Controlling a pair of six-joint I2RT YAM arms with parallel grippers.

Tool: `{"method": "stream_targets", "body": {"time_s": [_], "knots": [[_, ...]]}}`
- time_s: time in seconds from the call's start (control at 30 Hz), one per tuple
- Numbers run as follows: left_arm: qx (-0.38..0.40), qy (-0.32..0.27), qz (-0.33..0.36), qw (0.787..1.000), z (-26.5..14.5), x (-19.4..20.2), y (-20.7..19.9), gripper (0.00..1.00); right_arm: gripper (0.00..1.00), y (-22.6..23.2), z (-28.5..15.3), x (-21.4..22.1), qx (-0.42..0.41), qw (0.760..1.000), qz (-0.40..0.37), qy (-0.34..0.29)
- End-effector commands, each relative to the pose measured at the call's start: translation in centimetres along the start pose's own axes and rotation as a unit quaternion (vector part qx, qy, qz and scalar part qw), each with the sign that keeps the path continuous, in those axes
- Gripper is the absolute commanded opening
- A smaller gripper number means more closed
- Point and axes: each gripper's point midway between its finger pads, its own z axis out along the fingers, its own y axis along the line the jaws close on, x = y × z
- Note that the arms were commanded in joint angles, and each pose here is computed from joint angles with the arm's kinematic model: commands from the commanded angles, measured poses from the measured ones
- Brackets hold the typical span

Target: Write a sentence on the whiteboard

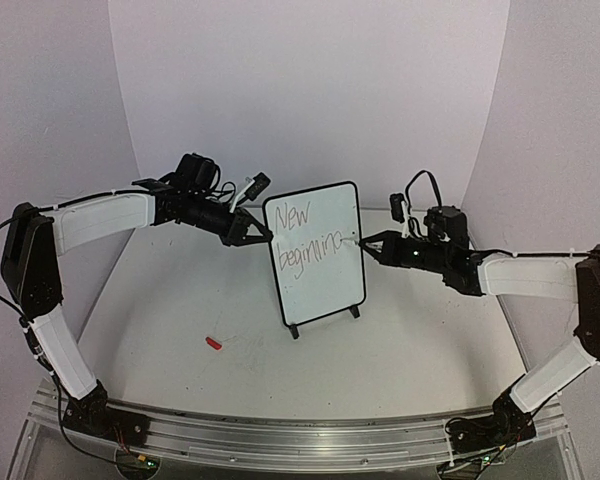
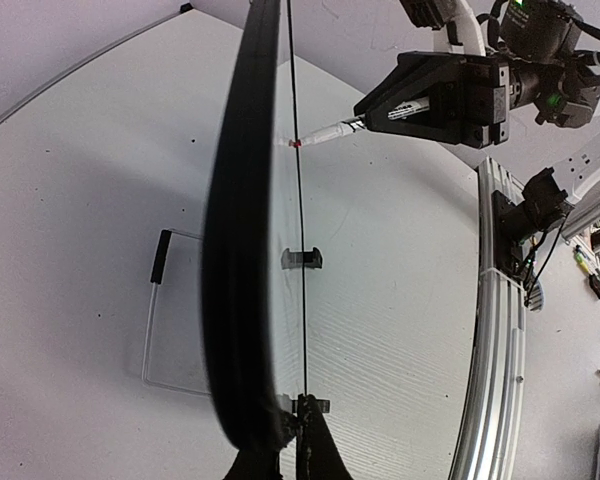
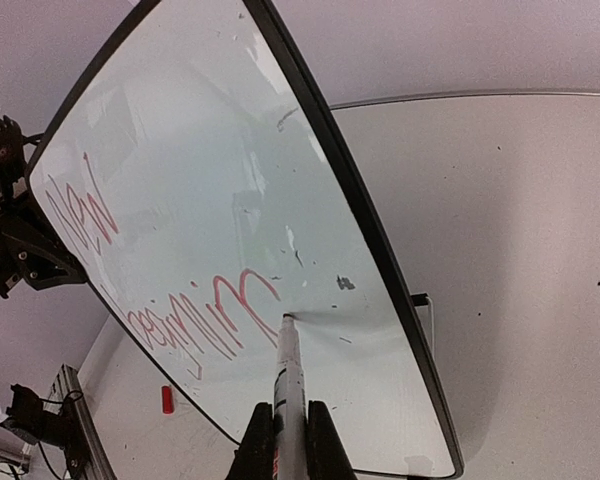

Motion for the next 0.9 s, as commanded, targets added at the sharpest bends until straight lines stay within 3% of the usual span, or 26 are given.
{"method": "stream_targets", "body": {"time_s": [0.0,0.3,0.63,0.87], "knots": [[0.010,0.048,-0.005,0.999,0.9,2.5,-1.1,0.00,0.00,1.4,-0.5,-3.1,-0.011,0.999,-0.021,-0.043],[0.010,0.049,-0.004,0.999,0.9,2.5,-1.0,0.00,0.00,0.4,-0.4,-1.8,0.002,0.999,-0.014,-0.031],[0.011,0.050,-0.005,0.999,1.0,2.6,-1.1,0.00,0.00,-1.8,-0.4,2.6,0.019,1.000,0.017,0.009],[0.012,0.050,-0.006,0.999,1.0,2.6,-1.1,0.00,0.00,-1.4,0.4,3.5,-0.004,0.999,0.027,0.025]]}}
